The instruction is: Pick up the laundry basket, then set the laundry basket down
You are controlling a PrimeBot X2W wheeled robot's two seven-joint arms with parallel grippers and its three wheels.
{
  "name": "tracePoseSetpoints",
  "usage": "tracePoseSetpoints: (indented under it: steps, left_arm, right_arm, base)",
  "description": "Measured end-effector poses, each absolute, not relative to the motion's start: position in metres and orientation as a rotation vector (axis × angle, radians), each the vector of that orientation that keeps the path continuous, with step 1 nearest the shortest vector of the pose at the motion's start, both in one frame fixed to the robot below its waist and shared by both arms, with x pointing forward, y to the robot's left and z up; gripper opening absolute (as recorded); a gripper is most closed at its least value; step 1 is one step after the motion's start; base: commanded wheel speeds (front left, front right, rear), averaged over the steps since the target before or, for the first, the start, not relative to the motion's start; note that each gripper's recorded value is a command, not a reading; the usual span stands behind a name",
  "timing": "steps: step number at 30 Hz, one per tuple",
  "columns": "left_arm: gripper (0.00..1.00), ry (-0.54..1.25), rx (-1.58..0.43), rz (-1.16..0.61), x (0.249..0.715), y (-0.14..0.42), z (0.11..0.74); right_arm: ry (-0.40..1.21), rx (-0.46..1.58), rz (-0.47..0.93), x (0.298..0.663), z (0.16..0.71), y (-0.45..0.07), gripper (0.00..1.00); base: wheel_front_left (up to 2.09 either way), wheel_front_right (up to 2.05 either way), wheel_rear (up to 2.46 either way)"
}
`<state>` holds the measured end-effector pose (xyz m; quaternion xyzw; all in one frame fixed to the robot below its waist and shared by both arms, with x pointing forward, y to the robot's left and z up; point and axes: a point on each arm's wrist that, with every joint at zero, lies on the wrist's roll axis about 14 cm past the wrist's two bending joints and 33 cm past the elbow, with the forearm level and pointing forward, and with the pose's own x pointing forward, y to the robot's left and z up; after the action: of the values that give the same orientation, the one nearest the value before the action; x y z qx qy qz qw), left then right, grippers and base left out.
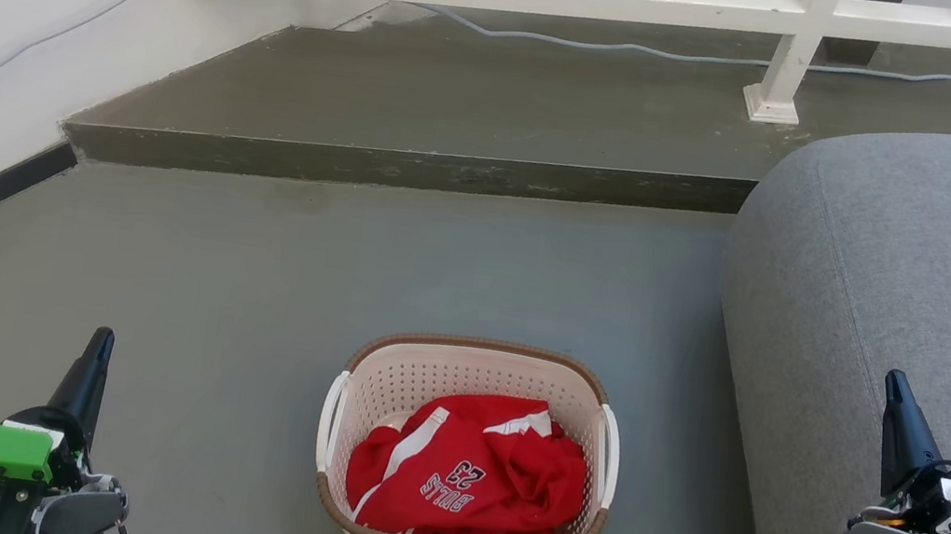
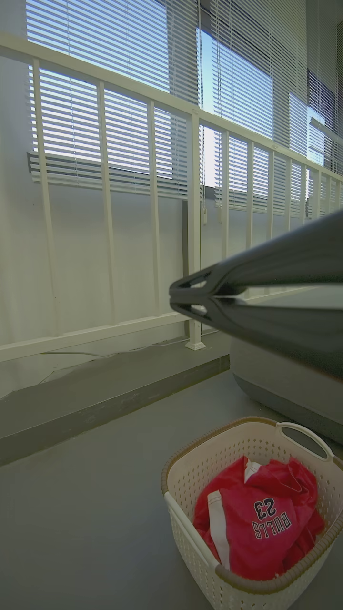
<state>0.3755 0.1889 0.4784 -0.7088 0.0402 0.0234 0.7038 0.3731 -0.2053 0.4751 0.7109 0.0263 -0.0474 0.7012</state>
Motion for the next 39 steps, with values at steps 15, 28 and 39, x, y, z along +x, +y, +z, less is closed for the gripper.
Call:
tracePoseSetpoints:
  steps: [15,28,39]
  left_arm:
    - [0.0,0.09,-1.577,0.052,0.376,0.189,0.478]
    - [0.0,0.089,-1.577,0.052,0.375,0.189,0.478]
    - [1.0,0.158,-1.598,0.111,0.362,0.181,0.452]
  right_arm:
    - [0.059,1.583,-0.106,0.373,0.475,-0.205,0.0]
    - [0.059,1.583,-0.106,0.373,0.475,-0.205,0.0]
    - [0.134,1.606,-0.181,0.355,0.444,-0.198,1.0]
  base:
    - [0.0,0.0,0.0]
    - [0.0,0.0,0.0]
    - [0.0,0.0,0.0]
